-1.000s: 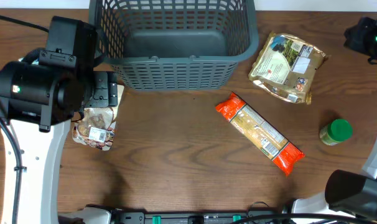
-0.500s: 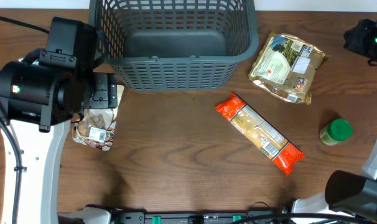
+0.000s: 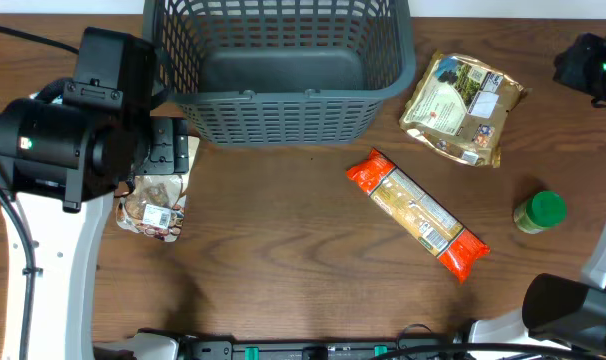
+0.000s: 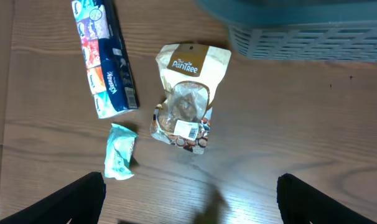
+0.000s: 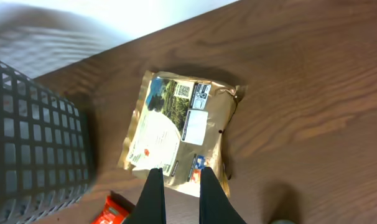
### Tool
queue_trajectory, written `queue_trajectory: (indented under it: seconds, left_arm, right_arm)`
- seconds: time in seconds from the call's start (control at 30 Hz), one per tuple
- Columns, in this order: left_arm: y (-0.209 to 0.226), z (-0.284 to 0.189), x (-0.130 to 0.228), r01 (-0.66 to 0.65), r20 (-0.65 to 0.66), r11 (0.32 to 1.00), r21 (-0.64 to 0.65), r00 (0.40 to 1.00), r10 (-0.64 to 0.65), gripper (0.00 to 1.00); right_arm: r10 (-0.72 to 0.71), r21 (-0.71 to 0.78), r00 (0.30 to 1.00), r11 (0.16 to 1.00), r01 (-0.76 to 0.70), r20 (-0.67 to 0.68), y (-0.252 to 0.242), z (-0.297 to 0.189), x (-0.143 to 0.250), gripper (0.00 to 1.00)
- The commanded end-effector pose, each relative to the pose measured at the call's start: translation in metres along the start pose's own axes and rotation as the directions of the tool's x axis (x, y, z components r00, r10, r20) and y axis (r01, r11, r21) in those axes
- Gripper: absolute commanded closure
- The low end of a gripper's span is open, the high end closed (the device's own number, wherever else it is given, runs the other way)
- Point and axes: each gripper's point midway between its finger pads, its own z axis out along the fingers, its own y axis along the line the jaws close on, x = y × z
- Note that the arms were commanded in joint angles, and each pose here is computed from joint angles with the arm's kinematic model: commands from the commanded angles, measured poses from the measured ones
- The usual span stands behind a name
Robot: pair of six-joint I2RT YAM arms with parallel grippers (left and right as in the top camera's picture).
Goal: Pack container
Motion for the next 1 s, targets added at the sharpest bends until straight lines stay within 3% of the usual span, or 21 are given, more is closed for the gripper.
queue_trajectory:
  seconds: [0.0,0.53,0.57,0.6,0.63,0.67,0.73,0.87,0.97]
  left_arm:
    - [0.004,-0.002,0.001,0.005,0.002,1.0,-0.013,1.0,-0.005,0.12]
    - [0.004,-0.002,0.001,0.006,0.002,1.0,-0.013,1.0,-0.006,0.12]
    - [0.004,-0.002,0.002,0.006,0.001,1.0,-0.013,1.0,-0.006,0.12]
    - [0.004,-0.002,0.002,0.006,0.001,1.0,-0.013,1.0,-0.006,0.12]
    - [0.004,-0.002,0.002,0.006,0.001,1.0,-0.013,1.0,-0.006,0.12]
    - [0.004,-0.002,0.002,0.006,0.001,1.0,-0.013,1.0,-0.006,0.12]
    - [0.004,-0.002,0.002,0.006,0.001,1.0,-0.013,1.0,-0.006,0.12]
    - [0.004,-0.002,0.001,0.006,0.002,1.0,-0.013,1.0,-0.006,0.12]
    - [0.004,-0.002,0.001,0.006,0.002,1.0,-0.013,1.0,-0.006,0.12]
  right_arm:
    - [-0.002,0.02,1.0,1.0,0.002,0.0,-0.003,0.001,0.0,0.99]
    - [0.002,0.027,1.0,1.0,-0.002,-0.006,-0.004,0.001,0.002,0.99]
    - [0.004,0.028,1.0,1.0,-0.003,-0.012,-0.004,0.001,0.003,0.71]
    - [0.005,0.028,1.0,1.0,-0.004,-0.02,-0.004,0.001,0.005,0.31]
    - [0.006,0.029,1.0,1.0,-0.005,-0.027,-0.005,0.001,0.007,0.07]
    - [0.008,0.03,0.999,1.0,-0.007,-0.037,-0.005,0.001,0.009,0.01]
    - [0.016,0.032,0.998,0.999,-0.015,-0.053,-0.005,0.001,0.013,0.01]
    - [0.192,0.106,0.976,0.978,-0.181,-0.103,-0.016,0.009,0.027,0.01]
    - [0.195,0.136,0.969,0.975,-0.175,-0.153,-0.021,0.029,0.035,0.01]
